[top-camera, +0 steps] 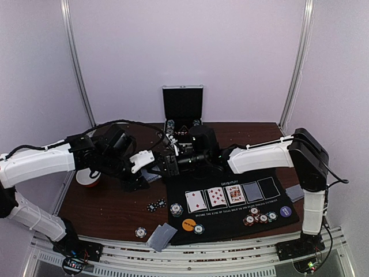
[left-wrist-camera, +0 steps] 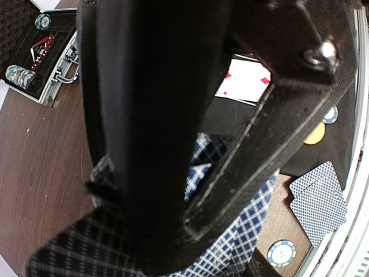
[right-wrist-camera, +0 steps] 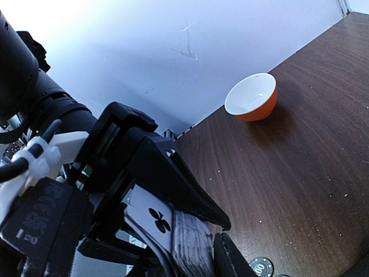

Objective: Distribute texas hold em gaming equipment
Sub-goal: Adjust the face-down deck piles.

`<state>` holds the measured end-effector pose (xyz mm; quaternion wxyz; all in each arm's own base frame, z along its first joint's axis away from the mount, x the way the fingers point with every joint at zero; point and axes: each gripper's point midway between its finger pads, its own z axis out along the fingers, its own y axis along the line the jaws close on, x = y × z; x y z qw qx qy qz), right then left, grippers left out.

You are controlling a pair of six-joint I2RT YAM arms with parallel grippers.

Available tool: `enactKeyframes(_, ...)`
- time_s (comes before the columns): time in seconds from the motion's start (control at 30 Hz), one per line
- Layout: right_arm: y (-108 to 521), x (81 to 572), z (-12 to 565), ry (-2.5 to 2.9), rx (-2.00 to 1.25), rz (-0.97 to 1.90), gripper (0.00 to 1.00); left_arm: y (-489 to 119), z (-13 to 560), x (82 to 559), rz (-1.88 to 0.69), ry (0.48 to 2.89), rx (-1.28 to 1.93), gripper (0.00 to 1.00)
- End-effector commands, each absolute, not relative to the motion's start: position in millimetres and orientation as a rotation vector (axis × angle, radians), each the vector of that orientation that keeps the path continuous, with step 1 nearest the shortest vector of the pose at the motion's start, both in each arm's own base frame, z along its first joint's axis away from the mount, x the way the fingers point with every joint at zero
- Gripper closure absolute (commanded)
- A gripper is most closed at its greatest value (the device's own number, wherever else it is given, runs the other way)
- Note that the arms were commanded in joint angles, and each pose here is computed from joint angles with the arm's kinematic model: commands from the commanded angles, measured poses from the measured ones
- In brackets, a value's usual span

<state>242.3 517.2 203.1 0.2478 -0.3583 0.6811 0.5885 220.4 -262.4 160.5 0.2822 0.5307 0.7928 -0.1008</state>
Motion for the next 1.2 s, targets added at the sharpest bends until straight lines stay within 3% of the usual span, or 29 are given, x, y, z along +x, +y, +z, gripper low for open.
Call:
enactKeyframes(0.0, 517.2, 236.3, 198.1, 1.871, -0.985, 1.621, 0.69, -265.8, 179.7, 238.7, -0.231, 2.074, 1.363, 0.67)
enactKeyframes(0.23, 513.1, 250.4, 186.2, 1.926, -0.929, 1.564, 0.75, -261.8, 173.0, 238.9, -0.202, 2.102, 1.374, 0.73)
enactKeyframes(0.33, 509.4, 257.7, 178.2, 1.962, -0.897, 1.528, 0.8, -259.5, 168.2, 239.6, -0.184, 2.126, 1.372, 0.73)
enactKeyframes(0.4, 510.4, 255.9, 174.0, 1.973, -0.906, 1.539, 0.91, -259.3, 167.4, 239.5, -0.184, 2.13, 1.371, 0.71)
enactKeyframes(0.5, 513.2, 251.1, 174.6, 1.972, -0.909, 1.599, 1.0, -259.8, 169.3, 240.9, -0.184, 2.126, 1.358, 0.61)
enactKeyframes(0.77, 514.3, 245.4, 193.0, 1.953, -0.841, 1.709, 1.0, -260.3, 185.3, 256.3, -0.15, 2.027, 1.245, 0.16)
enactKeyframes(1.0, 516.5, 240.7, 206.9, 1.911, -0.742, 1.843, 1.0, -263.3, 180.2, 262.0, -0.111, 1.984, 1.287, 0.1)
enactKeyframes(1.17, 519.4, 233.8, 204.5, 1.917, -0.767, 1.859, 1.0, -262.5, 177.4, 267.5, -0.067, 1.984, 1.301, 0.14)
